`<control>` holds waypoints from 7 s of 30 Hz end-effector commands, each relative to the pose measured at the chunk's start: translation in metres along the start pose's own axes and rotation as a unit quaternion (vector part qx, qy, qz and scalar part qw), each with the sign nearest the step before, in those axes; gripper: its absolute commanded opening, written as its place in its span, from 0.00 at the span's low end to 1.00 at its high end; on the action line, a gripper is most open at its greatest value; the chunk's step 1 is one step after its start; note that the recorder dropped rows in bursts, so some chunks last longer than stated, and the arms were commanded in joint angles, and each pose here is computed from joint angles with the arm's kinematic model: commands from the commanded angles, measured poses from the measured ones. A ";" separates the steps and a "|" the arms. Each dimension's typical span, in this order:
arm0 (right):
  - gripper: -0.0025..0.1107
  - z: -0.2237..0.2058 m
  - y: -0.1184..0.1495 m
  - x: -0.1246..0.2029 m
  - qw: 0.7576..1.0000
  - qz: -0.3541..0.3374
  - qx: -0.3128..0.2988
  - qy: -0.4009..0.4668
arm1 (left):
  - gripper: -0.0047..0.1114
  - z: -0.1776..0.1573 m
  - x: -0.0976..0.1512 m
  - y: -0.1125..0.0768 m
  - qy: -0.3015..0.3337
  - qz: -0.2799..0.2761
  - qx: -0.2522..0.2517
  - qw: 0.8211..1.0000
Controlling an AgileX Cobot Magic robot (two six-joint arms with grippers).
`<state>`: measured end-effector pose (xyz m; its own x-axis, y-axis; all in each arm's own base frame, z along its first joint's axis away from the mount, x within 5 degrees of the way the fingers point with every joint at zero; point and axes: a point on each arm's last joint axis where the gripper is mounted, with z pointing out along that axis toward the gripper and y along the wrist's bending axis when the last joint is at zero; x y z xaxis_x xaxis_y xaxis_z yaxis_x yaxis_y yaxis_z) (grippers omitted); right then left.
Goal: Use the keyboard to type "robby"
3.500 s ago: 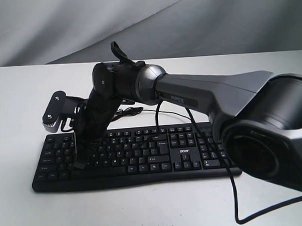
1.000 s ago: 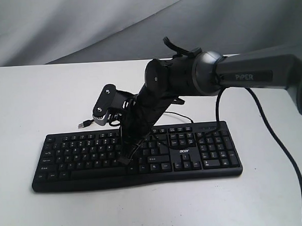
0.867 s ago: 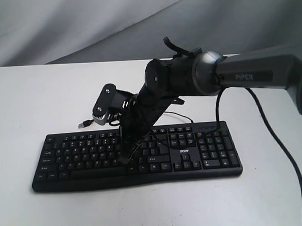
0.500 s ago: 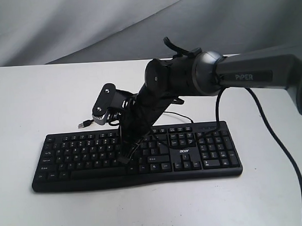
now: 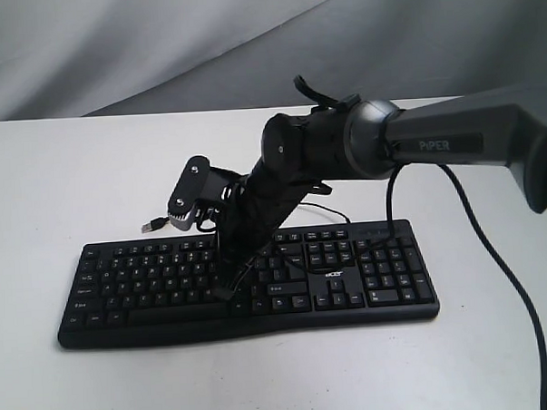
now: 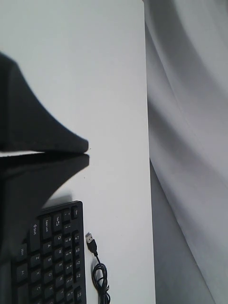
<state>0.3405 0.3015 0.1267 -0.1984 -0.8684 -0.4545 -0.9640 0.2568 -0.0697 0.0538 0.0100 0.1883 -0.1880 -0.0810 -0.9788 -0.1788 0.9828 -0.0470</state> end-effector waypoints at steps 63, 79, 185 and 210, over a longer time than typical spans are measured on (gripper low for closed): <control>0.02 0.010 0.044 -0.034 0.997 -0.019 -0.038 -0.061 | 0.04 0.000 0.001 0.000 -0.001 -0.006 0.000 1.000; 0.02 0.018 0.045 -0.030 0.998 -0.017 -0.041 -0.054 | 0.04 0.000 0.001 0.000 -0.001 -0.006 0.000 1.000; 0.02 0.023 0.008 -0.033 0.998 -0.001 -0.037 -0.056 | 0.04 0.000 0.001 0.000 -0.001 -0.006 0.000 1.000; 0.02 -0.209 -0.020 -0.052 0.947 0.016 0.191 -0.258 | 0.04 0.000 0.001 0.000 -0.001 -0.006 0.000 1.000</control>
<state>0.3485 0.2748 0.3053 -0.0603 -0.6010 -0.7970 -0.8505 0.4489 -0.2742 0.0538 0.0100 0.1883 -0.1880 -0.0810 -0.9788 -0.1788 0.9828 -0.0470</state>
